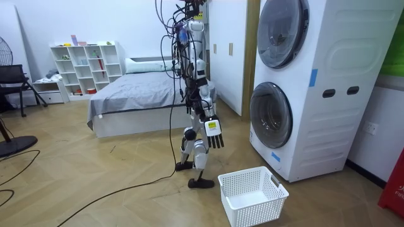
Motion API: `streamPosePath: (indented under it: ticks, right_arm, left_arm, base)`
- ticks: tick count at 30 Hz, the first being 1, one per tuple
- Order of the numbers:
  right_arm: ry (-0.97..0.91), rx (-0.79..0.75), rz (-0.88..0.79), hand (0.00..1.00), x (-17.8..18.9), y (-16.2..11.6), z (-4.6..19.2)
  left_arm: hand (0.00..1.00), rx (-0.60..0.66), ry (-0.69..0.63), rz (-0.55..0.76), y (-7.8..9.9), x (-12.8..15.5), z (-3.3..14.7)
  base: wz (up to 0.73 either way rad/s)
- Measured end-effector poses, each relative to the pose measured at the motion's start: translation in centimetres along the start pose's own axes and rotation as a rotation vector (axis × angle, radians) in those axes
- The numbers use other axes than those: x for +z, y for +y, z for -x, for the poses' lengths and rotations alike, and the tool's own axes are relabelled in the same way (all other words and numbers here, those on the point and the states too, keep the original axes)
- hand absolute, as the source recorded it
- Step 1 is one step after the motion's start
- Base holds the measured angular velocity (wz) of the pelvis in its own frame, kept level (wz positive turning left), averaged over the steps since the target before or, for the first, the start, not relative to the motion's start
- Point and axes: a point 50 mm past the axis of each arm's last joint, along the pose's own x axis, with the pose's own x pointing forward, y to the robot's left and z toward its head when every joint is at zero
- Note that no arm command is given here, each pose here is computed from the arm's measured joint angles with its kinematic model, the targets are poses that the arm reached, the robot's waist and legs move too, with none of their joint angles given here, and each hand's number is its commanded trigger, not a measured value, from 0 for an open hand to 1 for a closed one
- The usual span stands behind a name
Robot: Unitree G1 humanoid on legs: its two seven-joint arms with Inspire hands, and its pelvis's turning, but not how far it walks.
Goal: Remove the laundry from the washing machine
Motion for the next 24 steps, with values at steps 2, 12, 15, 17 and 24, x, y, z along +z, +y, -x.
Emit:
streamPosePath:
  ticks: [2, 12, 15, 17, 24]
  right_arm:
    - [-0.050, 0.015, -0.005, 0.00, 1.4, 0.4, 0.0]
    - [-0.858, 0.165, -0.040, 0.00, 19.8, 4.4, 8.2]
    - [-1.008, 0.163, -0.059, 0.00, 22.3, 3.6, 11.0]
    - [-1.057, 0.161, -0.076, 0.00, 23.2, 3.2, 12.0]
    - [-1.298, 0.166, -0.121, 0.00, 27.6, 2.7, 17.5]
  left_arm:
    - [0.00, 0.001, -0.015, 0.006, 0.1, 0.6, -0.1]
    - [0.00, 0.035, -0.110, 0.056, 1.3, 2.7, -0.2]
    - [0.00, 0.040, -0.106, 0.052, 1.5, 2.6, -0.2]
    - [0.00, 0.046, -0.090, 0.049, 1.6, 1.9, -0.2]
    - [0.00, 0.055, -0.090, 0.001, 2.0, 1.4, -0.1]
  base:
    - [-0.04]
    - [-0.02]
    - [0.05]
    - [-0.05]
    - [0.00]
